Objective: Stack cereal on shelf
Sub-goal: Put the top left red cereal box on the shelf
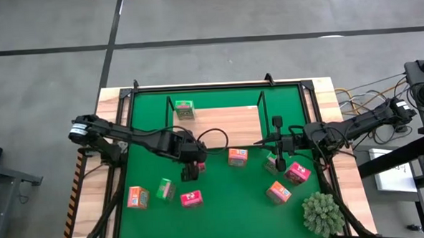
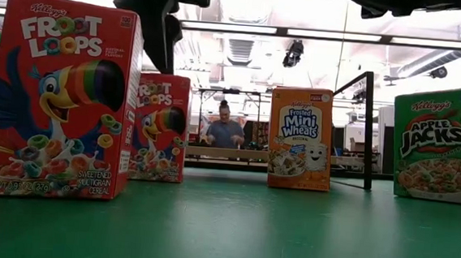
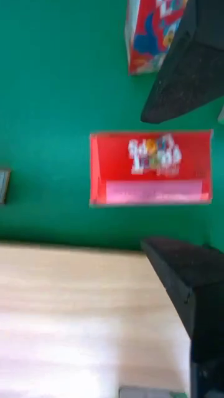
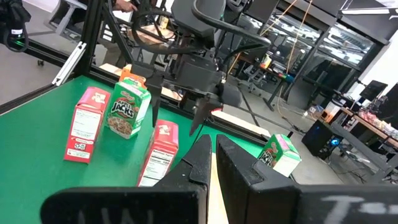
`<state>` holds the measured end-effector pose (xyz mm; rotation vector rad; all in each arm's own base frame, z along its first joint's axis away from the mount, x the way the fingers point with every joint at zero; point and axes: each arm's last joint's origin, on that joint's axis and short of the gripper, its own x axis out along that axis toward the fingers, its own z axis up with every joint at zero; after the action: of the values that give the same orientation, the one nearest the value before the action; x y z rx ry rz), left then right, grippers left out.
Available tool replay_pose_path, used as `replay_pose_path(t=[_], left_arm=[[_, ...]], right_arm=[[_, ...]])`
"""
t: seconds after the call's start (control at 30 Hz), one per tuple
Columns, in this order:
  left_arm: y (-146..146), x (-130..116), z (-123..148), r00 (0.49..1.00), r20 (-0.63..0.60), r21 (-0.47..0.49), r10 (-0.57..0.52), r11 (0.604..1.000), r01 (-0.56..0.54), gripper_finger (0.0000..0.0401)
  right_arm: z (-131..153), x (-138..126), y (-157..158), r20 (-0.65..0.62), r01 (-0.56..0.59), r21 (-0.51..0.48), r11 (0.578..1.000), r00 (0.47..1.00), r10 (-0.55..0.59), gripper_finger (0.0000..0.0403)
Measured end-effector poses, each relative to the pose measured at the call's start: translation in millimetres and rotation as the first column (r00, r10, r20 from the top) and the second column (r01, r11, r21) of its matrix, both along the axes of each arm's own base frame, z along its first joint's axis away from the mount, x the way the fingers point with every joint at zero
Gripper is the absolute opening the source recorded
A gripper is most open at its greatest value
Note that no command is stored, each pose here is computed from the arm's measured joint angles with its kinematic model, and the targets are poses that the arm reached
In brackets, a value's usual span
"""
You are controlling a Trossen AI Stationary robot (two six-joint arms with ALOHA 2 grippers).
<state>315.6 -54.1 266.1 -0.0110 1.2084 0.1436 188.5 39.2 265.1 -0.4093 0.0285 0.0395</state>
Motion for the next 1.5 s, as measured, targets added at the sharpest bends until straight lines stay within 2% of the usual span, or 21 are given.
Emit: replay_pose_path(t=[0.17,0.43,1.0,1.23,1.37,1.5], left_arm=[[0,0,-9,1.0,0.007,-0.008,-0.013,1.0,0.013,0.0321],[0,-3,-21,1.0,-0.016,-0.012,-0.018,1.0,0.018,0.0306],[-1,-2,-19,1.0,-0.008,-0.014,-0.02,1.0,0.02,0.017],[-2,2,1,0.999,0.016,-0.014,-0.047,0.999,0.048,0.0151],[-3,7,23,0.99,0.062,0.013,-0.128,0.992,0.128,0.015],[2,13,51,0.961,0.129,0.076,-0.244,0.969,0.236,0.015]], right_arm=[[0,0,0,-0.004,0.0,0.0,1.0,1.0,0.0,0.0013],[-1,0,0,-0.013,0.0,-0.003,1.0,1.0,0.0,0.0013],[-1,0,0,-0.014,0.0,-0.003,1.0,1.0,0.0,0.0013],[-1,0,0,-0.014,0.001,-0.003,1.0,1.0,-0.001,0.0013],[-1,0,0,-0.014,0.001,-0.004,1.0,1.0,-0.001,0.0013],[-1,0,0,-0.013,0.007,-0.005,1.0,1.0,-0.007,0.0013]])
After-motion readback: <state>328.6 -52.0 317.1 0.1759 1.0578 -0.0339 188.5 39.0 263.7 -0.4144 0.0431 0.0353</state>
